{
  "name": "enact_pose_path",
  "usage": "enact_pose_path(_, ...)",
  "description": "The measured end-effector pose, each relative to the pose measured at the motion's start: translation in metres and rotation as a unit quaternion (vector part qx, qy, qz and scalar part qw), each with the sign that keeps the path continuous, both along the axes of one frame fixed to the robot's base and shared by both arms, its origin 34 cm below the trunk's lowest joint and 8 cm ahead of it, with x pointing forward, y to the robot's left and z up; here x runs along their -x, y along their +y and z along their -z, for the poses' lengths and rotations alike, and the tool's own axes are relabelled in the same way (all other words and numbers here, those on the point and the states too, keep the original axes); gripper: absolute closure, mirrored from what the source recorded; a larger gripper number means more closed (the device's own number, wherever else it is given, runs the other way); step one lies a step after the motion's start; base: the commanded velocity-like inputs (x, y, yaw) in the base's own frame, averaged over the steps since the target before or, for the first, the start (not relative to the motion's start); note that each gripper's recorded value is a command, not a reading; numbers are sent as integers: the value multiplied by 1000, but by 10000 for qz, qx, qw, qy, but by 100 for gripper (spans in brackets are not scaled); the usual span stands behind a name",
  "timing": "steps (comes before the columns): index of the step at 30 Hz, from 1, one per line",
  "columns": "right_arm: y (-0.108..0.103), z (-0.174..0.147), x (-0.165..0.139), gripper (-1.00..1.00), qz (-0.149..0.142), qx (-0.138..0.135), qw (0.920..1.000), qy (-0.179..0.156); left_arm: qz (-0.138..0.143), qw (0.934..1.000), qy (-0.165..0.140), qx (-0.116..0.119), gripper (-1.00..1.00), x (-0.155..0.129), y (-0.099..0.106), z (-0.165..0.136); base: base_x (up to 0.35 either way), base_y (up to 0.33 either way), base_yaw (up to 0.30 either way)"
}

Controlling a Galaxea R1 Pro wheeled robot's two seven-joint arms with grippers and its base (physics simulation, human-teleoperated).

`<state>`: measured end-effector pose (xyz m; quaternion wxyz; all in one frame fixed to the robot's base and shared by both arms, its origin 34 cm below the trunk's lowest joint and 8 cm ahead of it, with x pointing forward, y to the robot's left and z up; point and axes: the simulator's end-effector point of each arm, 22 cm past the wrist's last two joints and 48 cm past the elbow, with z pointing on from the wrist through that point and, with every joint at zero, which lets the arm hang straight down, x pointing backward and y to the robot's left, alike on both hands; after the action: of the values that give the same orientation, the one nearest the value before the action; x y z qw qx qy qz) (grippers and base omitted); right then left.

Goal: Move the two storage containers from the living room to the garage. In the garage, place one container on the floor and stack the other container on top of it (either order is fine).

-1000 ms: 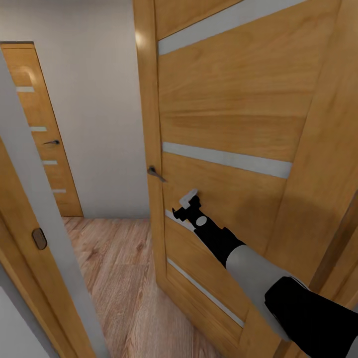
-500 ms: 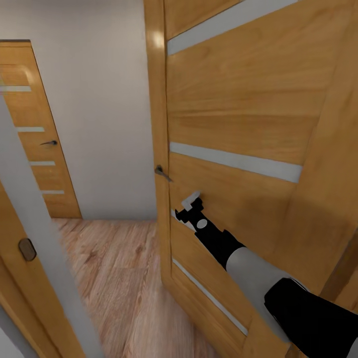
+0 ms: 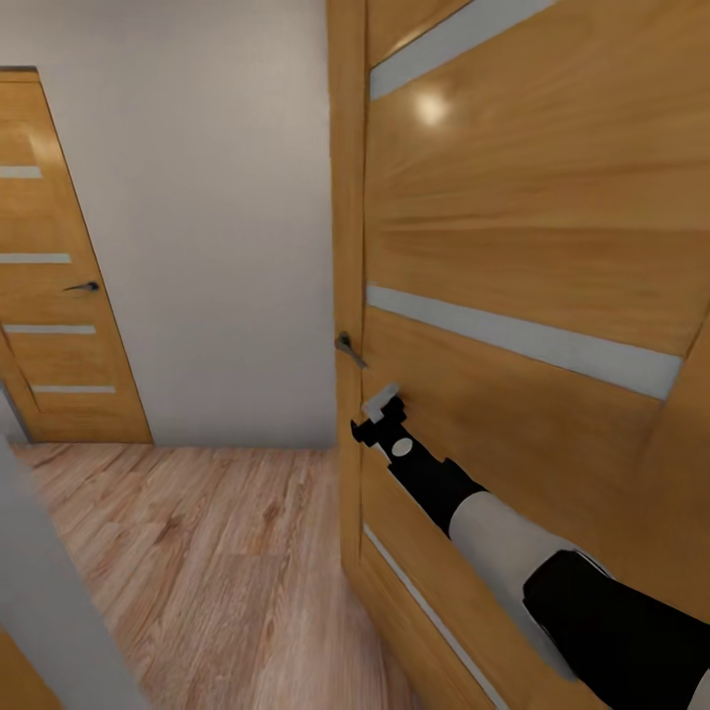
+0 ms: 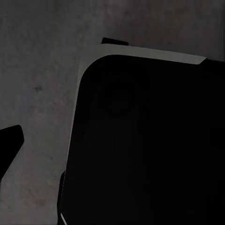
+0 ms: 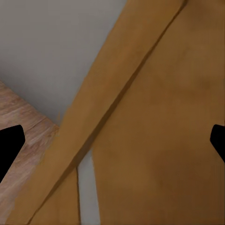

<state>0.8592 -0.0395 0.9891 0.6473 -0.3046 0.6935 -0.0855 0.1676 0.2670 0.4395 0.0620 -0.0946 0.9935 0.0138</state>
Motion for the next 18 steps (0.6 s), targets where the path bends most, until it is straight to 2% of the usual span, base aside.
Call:
enact_pose_path(10, -11, 15, -1, -100, 120, -6, 9998, 170, -1, 10000, -5, -2, -100, 0, 0, 0, 305, 0, 0)
enact_pose_path(13, -21, 41, 1, -100, 157, 65, 9994, 318, -16, 10000, -5, -8, -100, 0, 1, 0, 31, 0, 0)
enact_pose_path(18, -25, 50, 2, -100, 167, 114, 9990, 388, -58, 10000, -6, -3, -100, 0, 1, 0, 5, 0, 0)
